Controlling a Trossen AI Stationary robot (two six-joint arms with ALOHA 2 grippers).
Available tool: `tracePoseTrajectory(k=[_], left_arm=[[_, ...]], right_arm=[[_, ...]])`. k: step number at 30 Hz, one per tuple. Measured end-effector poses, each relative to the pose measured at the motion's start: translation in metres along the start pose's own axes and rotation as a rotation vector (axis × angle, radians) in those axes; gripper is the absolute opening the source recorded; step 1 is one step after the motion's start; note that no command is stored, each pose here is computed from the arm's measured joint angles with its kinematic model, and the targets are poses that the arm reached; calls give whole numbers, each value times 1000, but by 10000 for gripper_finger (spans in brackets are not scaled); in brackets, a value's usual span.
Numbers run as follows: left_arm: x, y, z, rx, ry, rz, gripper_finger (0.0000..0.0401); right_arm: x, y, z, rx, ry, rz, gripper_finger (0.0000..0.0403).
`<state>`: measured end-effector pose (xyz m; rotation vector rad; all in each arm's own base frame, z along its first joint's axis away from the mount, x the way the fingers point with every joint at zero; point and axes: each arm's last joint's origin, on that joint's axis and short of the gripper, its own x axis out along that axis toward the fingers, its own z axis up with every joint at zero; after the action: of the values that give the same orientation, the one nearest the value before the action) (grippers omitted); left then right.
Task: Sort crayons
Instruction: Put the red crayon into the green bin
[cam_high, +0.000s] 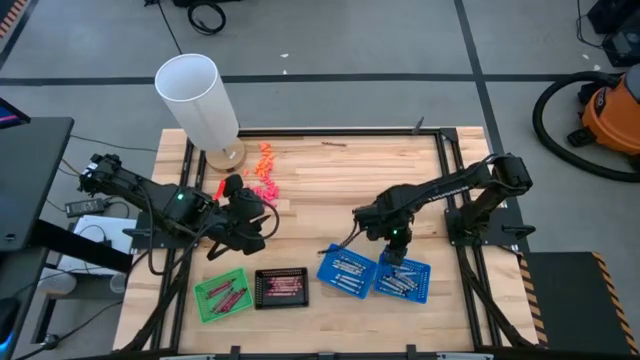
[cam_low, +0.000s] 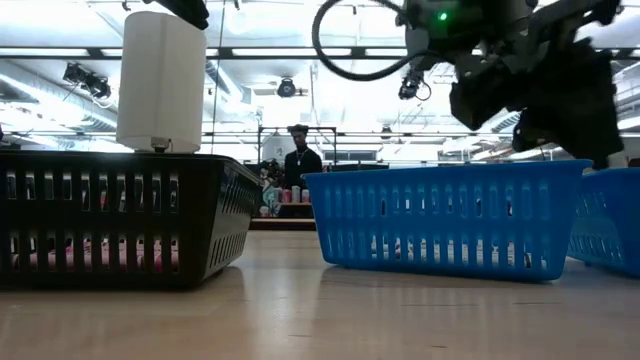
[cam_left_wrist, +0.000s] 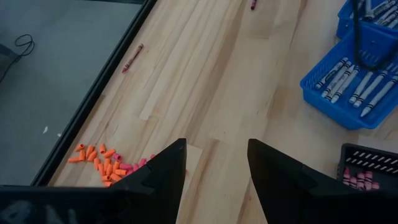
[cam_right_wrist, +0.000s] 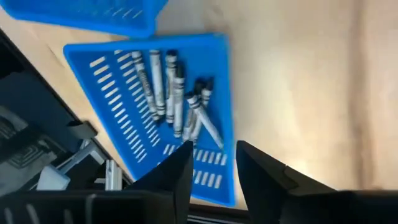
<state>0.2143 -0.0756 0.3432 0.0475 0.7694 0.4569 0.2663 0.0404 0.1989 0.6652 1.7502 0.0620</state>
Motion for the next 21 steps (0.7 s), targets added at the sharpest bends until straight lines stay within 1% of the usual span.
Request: tracePoseTrajectory(k=[3,6,11,14,17,18,21], left_arm=[[0,0,0,-1,0,0,182],[0,0,0,-3,0,0,182],[0,0,0,-11,-2,-1,182],[0,0,0,-22,-3,-2,182],[1,1,1,-41,-3,1,182],[1,1,1,-44,-2,3,182],[3,3,2,-54,-1,12,182]], right_arm=[[-10,-12,3,4,-20,-5,129],[-17,-27,6,7,-45,-53,129],[-26,-56,12,-37,-77,-118,128],[-24,-81,11,-8,-68,-201,128],[-19,-105,8,13,-49,-323,129],[-17,-110,8,-10,-45,-339,130],[-9,-120,10,-112,-63,-325,138]])
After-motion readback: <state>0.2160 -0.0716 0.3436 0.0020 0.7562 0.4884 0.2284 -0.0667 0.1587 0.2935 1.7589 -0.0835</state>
